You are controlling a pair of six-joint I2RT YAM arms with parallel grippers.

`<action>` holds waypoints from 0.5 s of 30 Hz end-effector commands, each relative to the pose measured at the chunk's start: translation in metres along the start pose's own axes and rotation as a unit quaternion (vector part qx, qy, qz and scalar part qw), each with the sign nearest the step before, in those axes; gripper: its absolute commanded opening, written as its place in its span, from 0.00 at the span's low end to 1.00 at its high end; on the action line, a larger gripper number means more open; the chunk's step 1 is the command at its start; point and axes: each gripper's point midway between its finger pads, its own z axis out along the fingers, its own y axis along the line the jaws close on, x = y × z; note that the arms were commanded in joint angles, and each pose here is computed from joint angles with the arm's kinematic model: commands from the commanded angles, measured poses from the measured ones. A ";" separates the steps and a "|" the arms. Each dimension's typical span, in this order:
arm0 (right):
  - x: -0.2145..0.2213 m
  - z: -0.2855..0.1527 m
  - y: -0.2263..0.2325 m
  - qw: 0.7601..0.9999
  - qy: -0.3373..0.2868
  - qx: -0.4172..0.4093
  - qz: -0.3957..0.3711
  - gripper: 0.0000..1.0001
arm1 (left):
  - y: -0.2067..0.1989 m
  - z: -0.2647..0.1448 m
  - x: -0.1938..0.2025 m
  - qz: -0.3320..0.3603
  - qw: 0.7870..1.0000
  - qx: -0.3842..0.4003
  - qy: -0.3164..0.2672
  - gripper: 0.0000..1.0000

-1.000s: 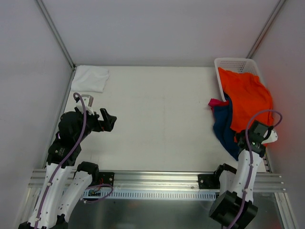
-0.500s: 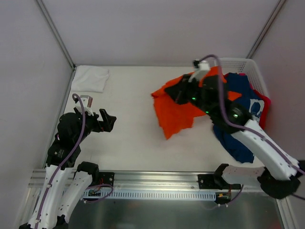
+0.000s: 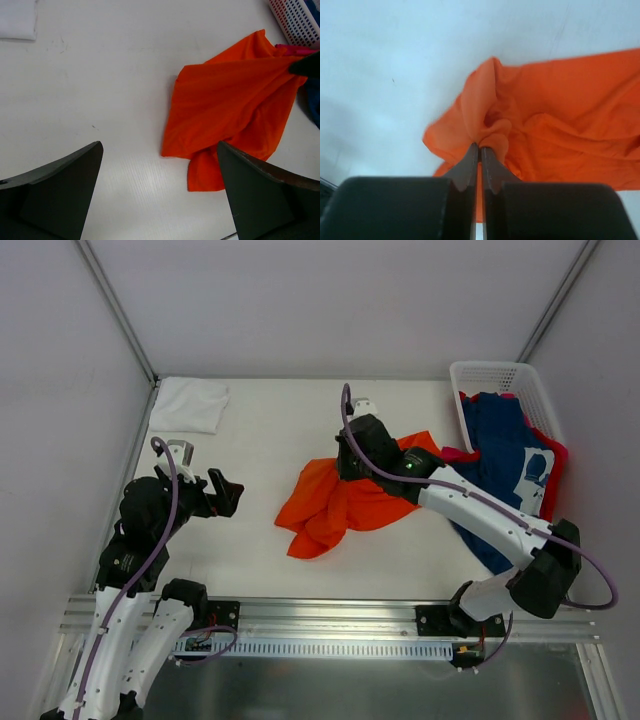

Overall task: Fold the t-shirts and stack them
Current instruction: Move the tshirt to the center of the board

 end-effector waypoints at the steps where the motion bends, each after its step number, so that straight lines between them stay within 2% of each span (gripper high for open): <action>1: -0.044 -0.032 -0.018 0.997 -0.069 0.035 -0.003 0.00 | 0.000 0.002 -0.007 0.011 1.000 0.004 -0.017 0.99; 4: -0.039 -0.034 -0.029 0.996 -0.071 0.048 0.008 0.01 | -0.020 0.011 0.009 0.011 0.998 0.067 0.019 0.99; 6: -0.034 -0.033 -0.032 0.996 -0.068 0.049 0.010 0.01 | -0.051 0.014 0.021 0.010 0.985 0.162 0.059 0.99; 9: -0.033 -0.031 -0.033 0.997 -0.065 0.050 0.007 0.01 | -0.060 0.035 0.046 -0.019 0.971 0.192 0.143 0.99; 10: -0.031 -0.027 -0.033 0.997 -0.059 0.050 0.004 0.01 | -0.060 0.038 0.049 -0.023 0.969 0.192 0.155 0.99; 11: -0.029 -0.026 -0.032 0.997 -0.052 0.051 0.001 0.15 | -0.062 0.040 0.052 -0.037 0.966 0.189 0.172 0.99; 12: -0.027 -0.025 -0.033 0.998 -0.044 0.053 0.000 0.35 | -0.060 0.049 0.059 -0.048 0.963 0.177 0.196 0.99; 13: -0.023 -0.020 -0.036 0.997 -0.034 0.064 -0.003 0.57 | -0.064 0.051 0.053 -0.051 0.963 0.176 0.200 0.99; 14: -0.018 -0.020 -0.042 0.997 -0.021 0.080 -0.007 0.86 | -0.074 0.052 0.058 -0.057 0.958 0.177 0.218 0.99; 15: -0.020 -0.020 -0.049 0.995 -0.027 0.101 -0.004 0.96 | -0.079 0.058 0.059 -0.060 0.957 0.168 0.230 0.99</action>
